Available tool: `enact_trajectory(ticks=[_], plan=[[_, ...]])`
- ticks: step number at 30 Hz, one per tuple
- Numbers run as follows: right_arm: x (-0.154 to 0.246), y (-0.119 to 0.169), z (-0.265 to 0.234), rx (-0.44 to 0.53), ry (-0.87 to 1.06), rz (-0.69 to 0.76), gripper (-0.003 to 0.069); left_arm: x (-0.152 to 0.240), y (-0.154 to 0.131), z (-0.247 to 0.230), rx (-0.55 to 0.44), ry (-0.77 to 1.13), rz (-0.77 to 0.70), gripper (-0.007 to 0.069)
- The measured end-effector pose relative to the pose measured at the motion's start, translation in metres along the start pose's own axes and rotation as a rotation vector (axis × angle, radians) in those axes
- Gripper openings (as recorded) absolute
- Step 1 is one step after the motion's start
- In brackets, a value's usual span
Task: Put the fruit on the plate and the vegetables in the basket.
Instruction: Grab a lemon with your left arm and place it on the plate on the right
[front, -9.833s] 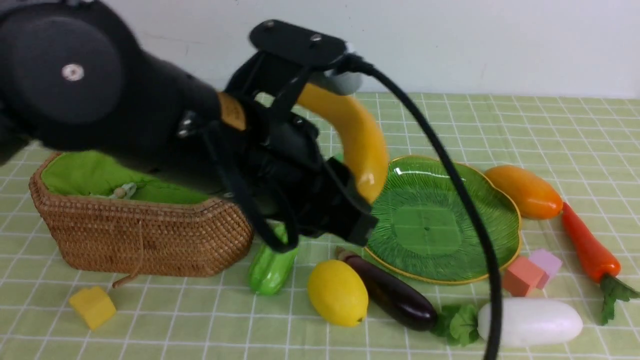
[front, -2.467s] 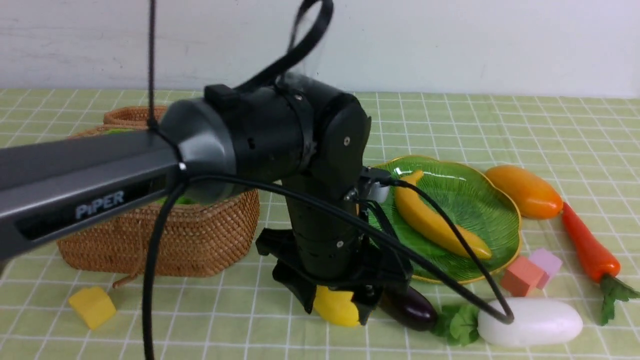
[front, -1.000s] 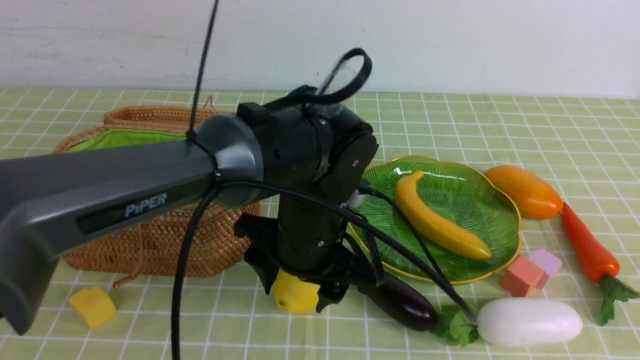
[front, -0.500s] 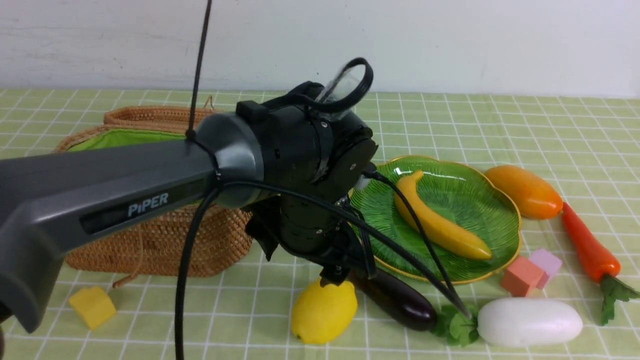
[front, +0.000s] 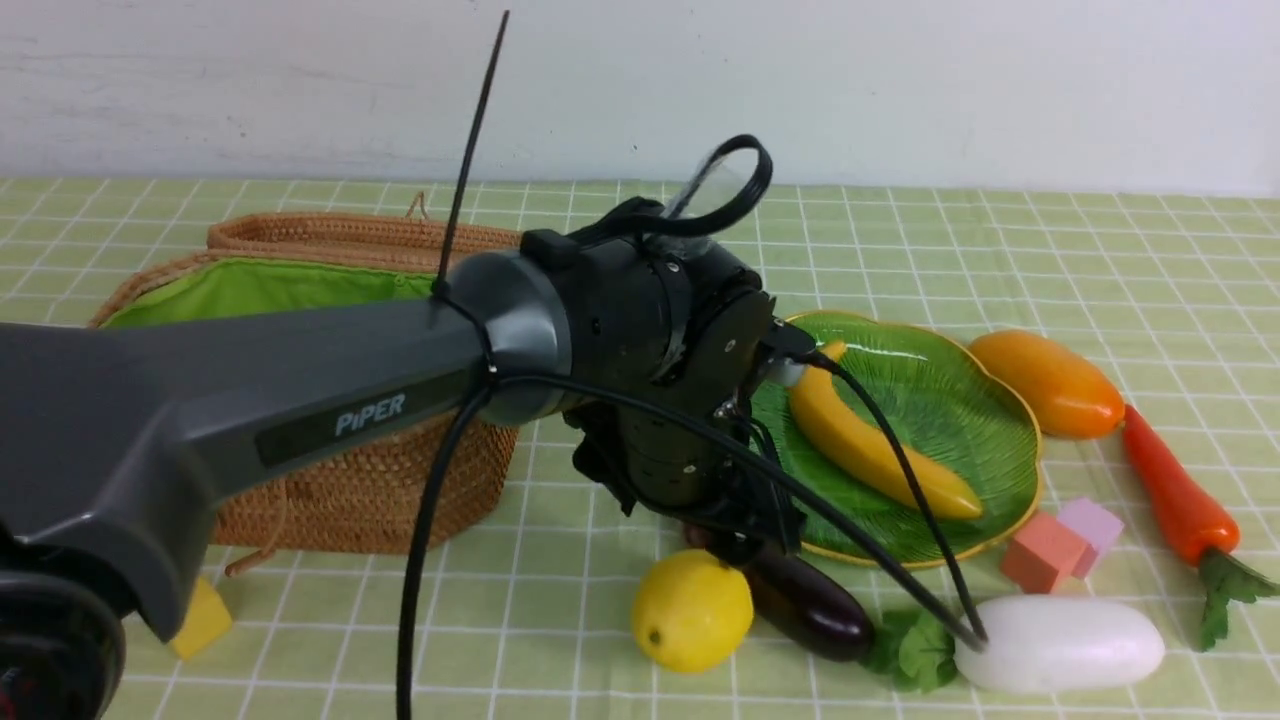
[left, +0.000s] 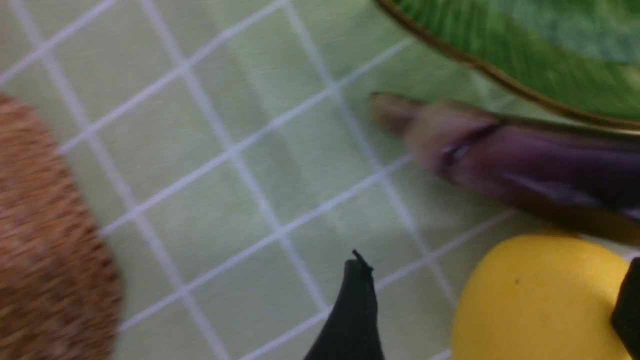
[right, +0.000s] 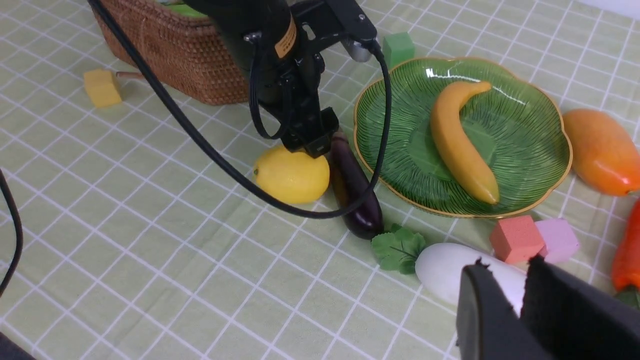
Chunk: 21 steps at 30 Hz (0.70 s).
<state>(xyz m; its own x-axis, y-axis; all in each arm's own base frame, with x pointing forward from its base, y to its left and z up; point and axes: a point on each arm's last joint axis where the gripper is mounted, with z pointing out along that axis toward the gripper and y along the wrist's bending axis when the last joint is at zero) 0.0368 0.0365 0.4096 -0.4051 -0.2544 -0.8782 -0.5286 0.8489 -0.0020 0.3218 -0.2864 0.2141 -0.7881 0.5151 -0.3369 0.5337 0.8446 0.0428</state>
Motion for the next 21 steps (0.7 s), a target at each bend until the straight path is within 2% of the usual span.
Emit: enact_trajectory(ticks=[4,12,21], plan=[[0.000,0.000,0.000,0.003,0.002,-0.002,0.0139,0.007,-0.010,0.000,0.072,0.057,-0.011,0.0620],[0.000,0.000,0.000,0.005,0.005,-0.003,0.0139,0.008,-0.008,-0.007,0.062,0.061,0.000,0.0571],[0.001,0.000,0.000,0.003,0.014,-0.003,0.0141,0.013,-0.001,-0.031,0.041,0.064,0.012,0.0582]])
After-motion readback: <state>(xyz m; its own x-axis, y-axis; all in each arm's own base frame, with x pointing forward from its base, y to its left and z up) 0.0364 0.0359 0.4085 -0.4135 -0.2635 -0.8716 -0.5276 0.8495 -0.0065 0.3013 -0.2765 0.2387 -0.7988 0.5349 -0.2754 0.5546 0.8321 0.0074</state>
